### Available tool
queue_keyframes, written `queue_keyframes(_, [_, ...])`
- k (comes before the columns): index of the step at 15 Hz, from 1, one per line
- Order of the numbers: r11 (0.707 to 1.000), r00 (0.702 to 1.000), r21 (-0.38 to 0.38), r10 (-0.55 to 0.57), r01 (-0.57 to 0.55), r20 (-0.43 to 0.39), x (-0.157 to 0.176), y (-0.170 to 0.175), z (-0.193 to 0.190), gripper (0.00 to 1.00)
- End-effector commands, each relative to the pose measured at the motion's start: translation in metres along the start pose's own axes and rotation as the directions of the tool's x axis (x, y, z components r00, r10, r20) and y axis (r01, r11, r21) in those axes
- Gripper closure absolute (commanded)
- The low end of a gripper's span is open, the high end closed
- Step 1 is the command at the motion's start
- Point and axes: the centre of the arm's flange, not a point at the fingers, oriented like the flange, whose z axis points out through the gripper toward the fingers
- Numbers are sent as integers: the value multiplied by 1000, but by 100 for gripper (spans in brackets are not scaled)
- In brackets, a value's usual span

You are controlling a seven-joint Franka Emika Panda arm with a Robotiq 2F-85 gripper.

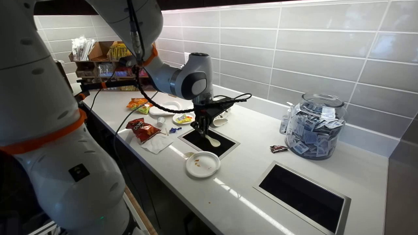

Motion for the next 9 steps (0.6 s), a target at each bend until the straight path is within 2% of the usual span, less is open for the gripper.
queue_keyframes(1, [989,988,-91,125,-117,87,-7,-9,1,97])
queue_keyframes(5, [962,954,-127,261,-244,149,-20,-7,-2,97])
queue_keyframes(9, [929,916,-98,368,-356,159,-36,-2,-4,97])
